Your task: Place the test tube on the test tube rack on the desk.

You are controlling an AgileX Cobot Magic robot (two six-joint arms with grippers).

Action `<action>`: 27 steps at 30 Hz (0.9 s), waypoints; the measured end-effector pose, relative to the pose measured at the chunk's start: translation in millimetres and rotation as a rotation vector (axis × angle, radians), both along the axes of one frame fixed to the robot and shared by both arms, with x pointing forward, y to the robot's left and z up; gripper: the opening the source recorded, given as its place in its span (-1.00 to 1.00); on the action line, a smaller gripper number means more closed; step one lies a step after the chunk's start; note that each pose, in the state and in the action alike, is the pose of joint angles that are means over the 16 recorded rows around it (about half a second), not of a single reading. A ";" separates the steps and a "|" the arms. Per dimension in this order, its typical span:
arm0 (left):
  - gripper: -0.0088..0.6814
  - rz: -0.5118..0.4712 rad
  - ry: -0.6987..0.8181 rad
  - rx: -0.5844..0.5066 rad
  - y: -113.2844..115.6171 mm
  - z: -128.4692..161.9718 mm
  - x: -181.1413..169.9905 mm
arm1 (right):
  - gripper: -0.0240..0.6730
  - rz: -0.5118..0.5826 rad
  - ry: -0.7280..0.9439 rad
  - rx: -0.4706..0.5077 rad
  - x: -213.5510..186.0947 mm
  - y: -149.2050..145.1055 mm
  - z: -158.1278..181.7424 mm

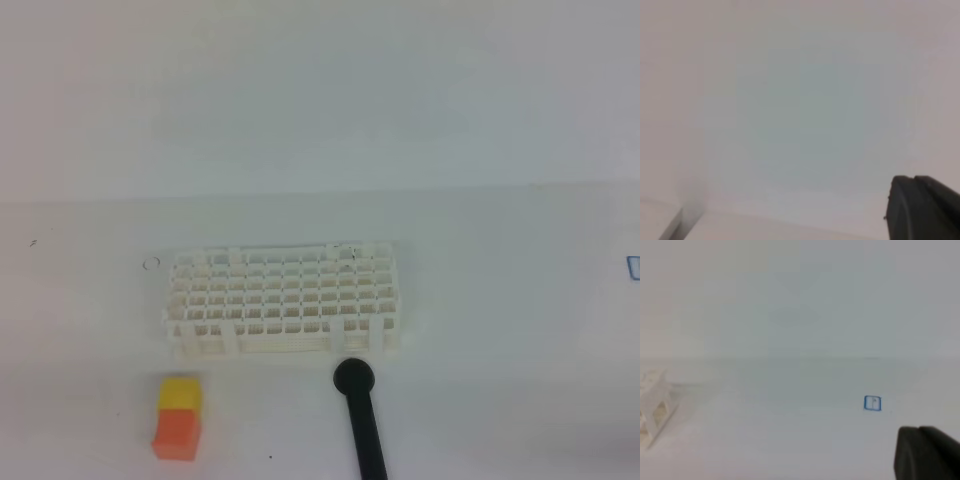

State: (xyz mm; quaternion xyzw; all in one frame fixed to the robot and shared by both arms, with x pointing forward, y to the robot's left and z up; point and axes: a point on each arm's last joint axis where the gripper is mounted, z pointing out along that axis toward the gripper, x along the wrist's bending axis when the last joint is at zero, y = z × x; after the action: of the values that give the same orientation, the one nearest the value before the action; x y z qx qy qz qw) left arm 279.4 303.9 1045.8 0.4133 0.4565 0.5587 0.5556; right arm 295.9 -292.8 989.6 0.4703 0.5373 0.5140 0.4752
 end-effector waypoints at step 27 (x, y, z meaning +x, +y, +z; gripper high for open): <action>-0.98 0.035 0.455 -0.054 2.6 -93.7 12.7 | -0.94 -0.069 0.256 0.020 -4.0 -5.0 -40.5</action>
State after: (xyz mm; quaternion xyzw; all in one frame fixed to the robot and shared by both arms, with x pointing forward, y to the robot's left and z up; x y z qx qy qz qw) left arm 292.1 306.6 952.1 0.5057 0.5917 0.4483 0.4395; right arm 291.9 -297.8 949.1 0.5549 0.5720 0.4387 0.4153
